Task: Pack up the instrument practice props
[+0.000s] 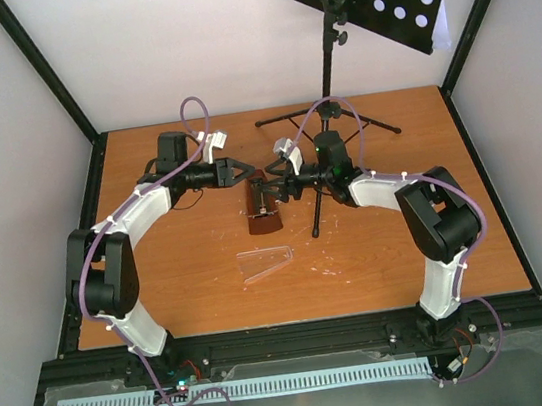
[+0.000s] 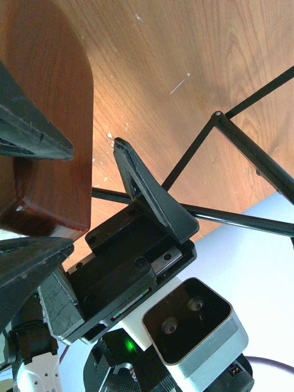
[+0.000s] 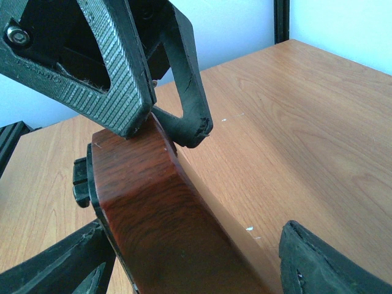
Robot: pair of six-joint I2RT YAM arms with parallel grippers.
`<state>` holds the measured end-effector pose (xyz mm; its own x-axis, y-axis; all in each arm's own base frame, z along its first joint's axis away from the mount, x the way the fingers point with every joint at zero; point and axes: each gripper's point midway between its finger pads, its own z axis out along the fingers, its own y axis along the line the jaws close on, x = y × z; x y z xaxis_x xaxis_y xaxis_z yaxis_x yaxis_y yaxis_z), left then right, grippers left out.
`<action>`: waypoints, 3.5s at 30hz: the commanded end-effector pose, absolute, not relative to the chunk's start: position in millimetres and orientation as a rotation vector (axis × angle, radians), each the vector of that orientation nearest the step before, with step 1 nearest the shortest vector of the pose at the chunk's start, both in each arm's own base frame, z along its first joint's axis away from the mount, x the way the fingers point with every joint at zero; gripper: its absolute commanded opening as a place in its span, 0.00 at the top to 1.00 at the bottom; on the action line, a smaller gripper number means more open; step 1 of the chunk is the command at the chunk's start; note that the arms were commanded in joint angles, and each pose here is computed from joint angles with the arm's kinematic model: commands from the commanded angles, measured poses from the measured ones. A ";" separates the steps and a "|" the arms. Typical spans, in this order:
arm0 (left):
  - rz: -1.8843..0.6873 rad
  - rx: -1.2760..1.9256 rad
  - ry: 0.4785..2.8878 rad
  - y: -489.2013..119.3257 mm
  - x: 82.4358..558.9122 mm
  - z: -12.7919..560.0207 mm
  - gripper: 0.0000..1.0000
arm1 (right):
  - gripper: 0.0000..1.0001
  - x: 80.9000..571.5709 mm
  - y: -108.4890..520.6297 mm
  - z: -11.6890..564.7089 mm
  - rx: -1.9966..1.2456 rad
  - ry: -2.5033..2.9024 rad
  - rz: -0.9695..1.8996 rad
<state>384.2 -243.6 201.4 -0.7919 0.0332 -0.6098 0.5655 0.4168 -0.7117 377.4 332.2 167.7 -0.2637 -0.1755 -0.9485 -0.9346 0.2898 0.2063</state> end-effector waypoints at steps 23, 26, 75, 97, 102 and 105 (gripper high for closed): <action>-1.384 0.498 2.209 -243.0 383.9 182.6 0.65 | 0.21 394.1 335.2 170.8 -1.021 1.651 1.040; -1.383 0.498 2.210 -242.9 384.0 182.3 0.65 | 0.19 395.6 335.3 170.8 -1.017 1.655 1.036; -0.816 0.445 1.914 -224.9 339.4 244.6 0.01 | 0.00 324.7 240.7 300.8 -0.531 1.679 0.868; -0.620 0.363 2.020 -238.0 359.5 185.6 0.08 | 0.00 291.9 193.0 310.6 -0.326 1.778 0.779; -0.594 0.362 2.027 -235.8 362.2 180.3 0.12 | 0.00 293.1 191.7 309.1 -0.316 1.781 0.773; -0.592 0.366 2.036 -237.0 363.4 176.7 0.12 | 0.00 293.4 192.2 307.9 -0.315 1.784 0.775</action>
